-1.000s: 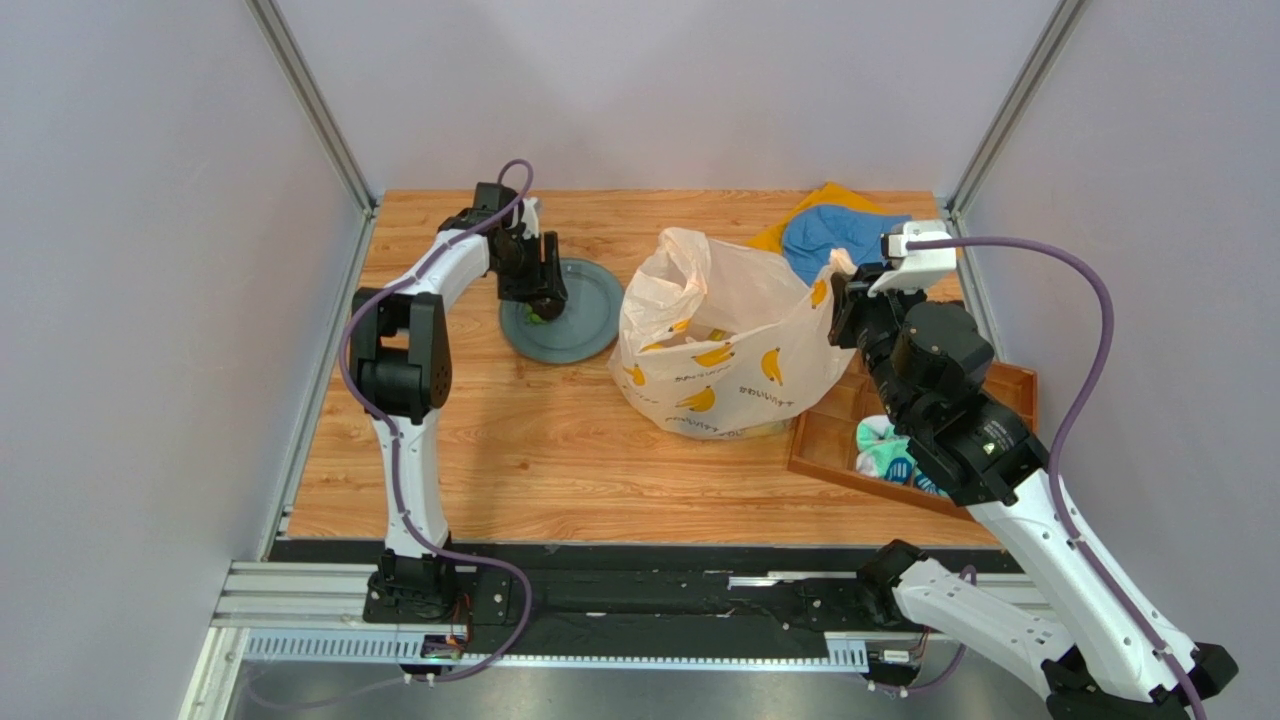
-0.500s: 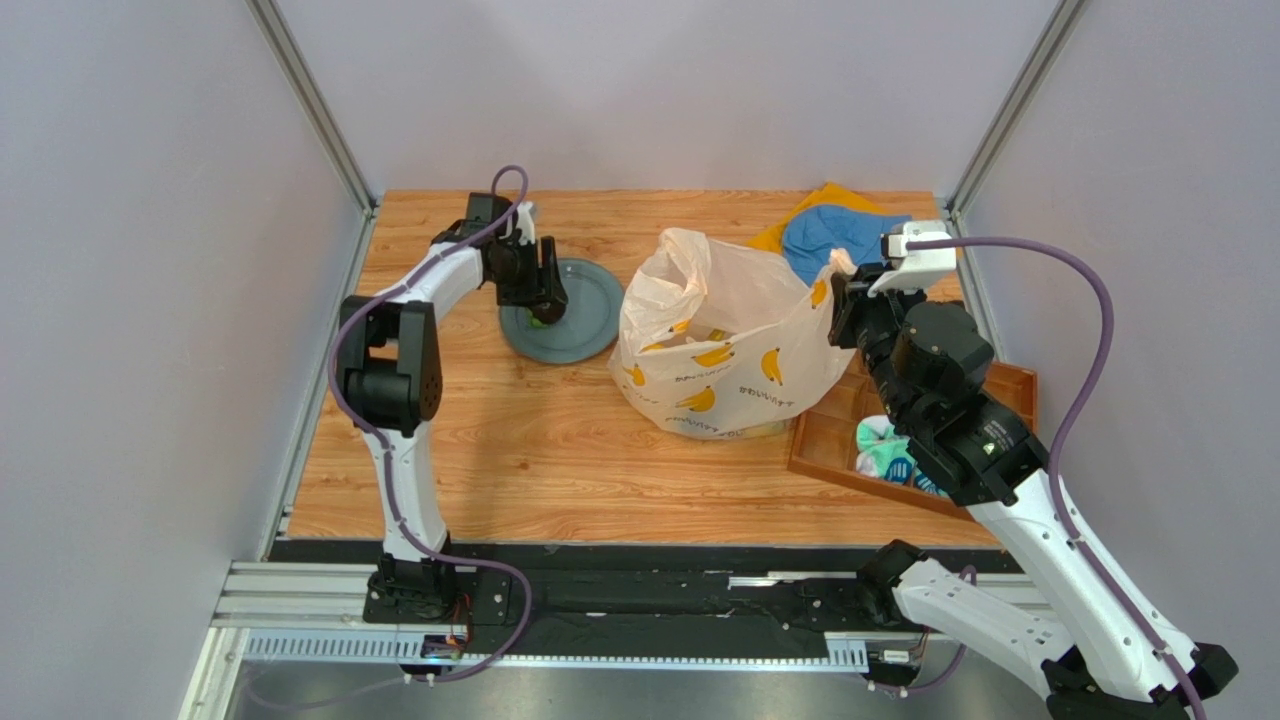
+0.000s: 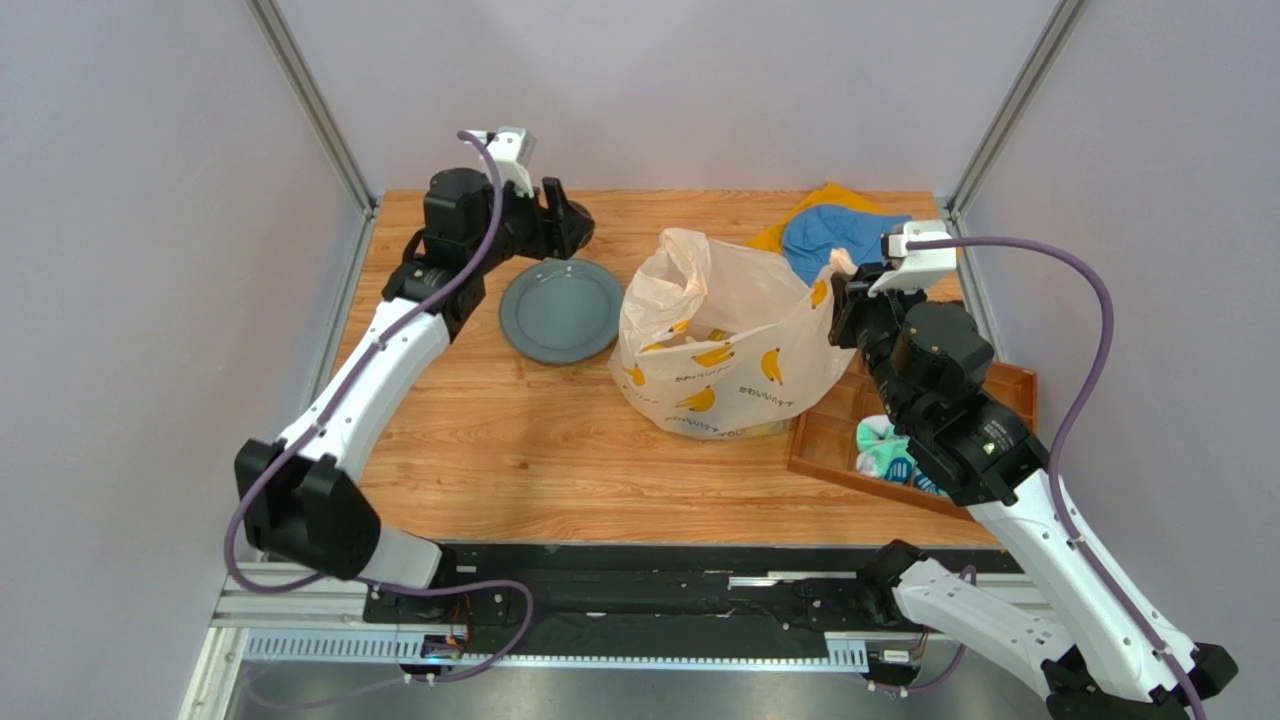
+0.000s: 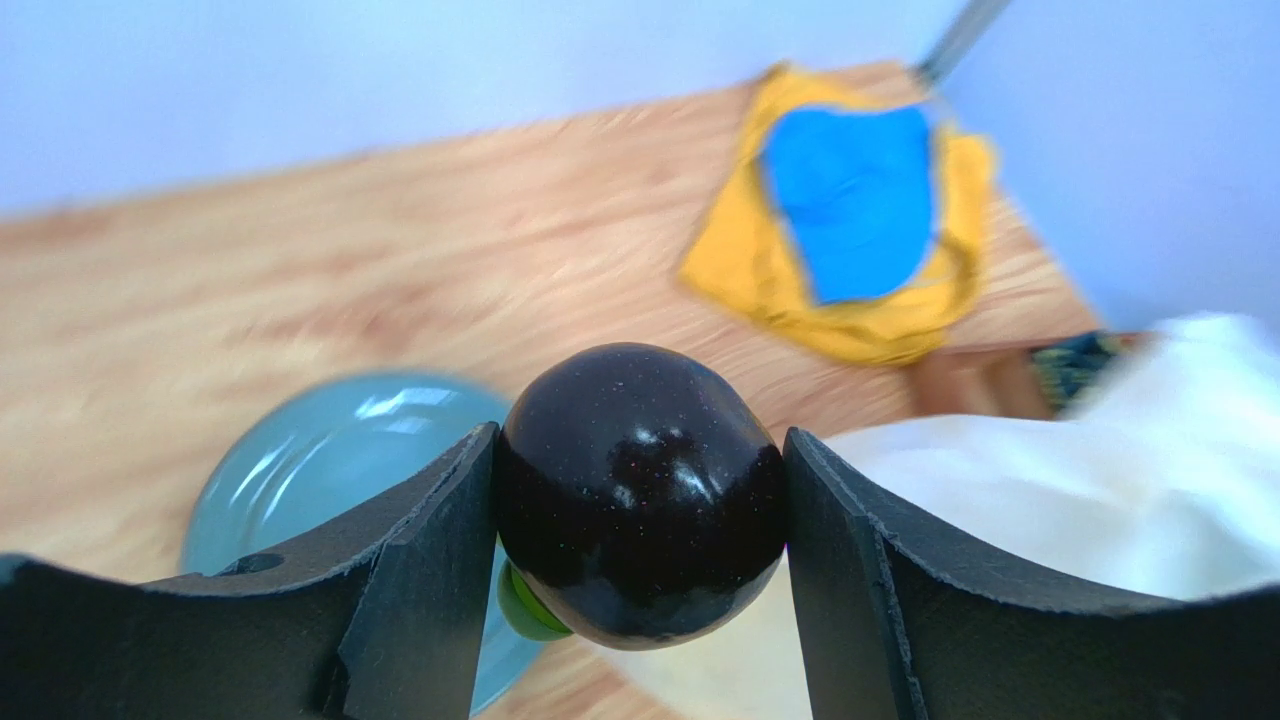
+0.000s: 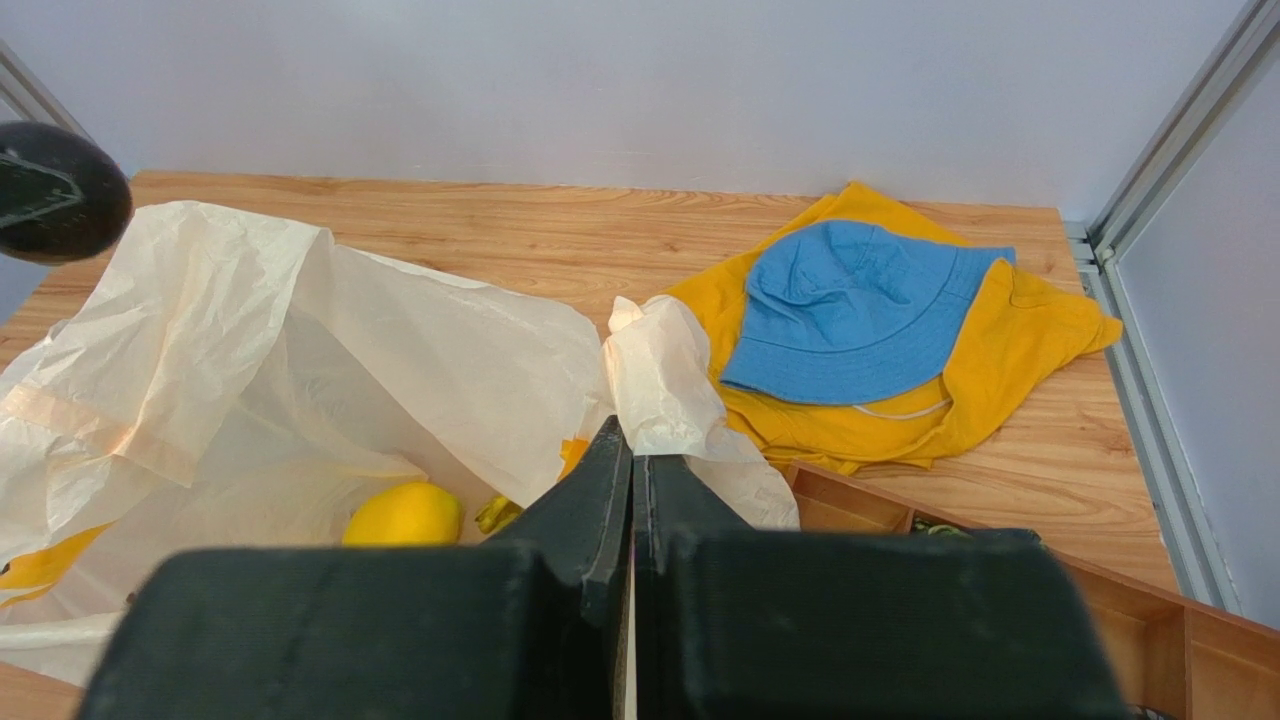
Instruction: Place the fruits into the plastic bag
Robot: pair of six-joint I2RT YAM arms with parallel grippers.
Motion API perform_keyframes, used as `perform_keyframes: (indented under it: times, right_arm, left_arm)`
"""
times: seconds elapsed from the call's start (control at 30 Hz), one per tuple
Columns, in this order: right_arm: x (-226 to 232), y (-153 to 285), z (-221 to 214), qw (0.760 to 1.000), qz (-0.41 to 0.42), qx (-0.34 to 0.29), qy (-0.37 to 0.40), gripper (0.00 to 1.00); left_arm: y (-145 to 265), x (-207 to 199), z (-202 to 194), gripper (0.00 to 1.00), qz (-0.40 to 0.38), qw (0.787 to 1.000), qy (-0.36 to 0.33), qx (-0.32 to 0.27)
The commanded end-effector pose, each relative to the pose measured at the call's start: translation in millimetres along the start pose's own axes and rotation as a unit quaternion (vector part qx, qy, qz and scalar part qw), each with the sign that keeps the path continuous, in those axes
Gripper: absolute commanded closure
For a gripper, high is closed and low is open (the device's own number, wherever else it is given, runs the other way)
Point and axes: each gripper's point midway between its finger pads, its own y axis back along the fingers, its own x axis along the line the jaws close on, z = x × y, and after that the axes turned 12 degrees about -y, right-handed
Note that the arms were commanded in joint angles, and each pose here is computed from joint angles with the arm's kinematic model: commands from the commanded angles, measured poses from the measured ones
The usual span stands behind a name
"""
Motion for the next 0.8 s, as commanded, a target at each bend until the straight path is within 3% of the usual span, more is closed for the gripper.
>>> perform_keyframes:
  times: [0.0, 0.23, 0.43, 0.6, 0.77]
  right_arm:
    - [0, 3, 16, 1.0, 0.0, -0.025, -0.01, 1.0]
    - [1, 4, 15, 1.0, 0.005, -0.022, -0.012, 1.0]
    - [2, 6, 16, 1.0, 0.01, -0.023, -0.017, 1.0]
    - [1, 8, 15, 1.0, 0.009, -0.022, -0.019, 1.0]
    - [-2, 11, 17, 0.999, 0.007, -0.026, -0.019, 1.0]
  left_arm:
    - [38, -53, 71, 0.62, -0.03, 0.991, -0.059, -0.118]
    - [68, -157, 116, 0.62, -0.127, 0.97, -0.118, -0.172]
    - [59, -231, 114, 0.61, -0.209, 0.954, -0.147, -0.159]
    - [29, -265, 90, 0.61, -0.253, 0.949, -0.148, -0.119]
    - [3, -266, 56, 0.6, -0.248, 0.957, -0.143, -0.056]
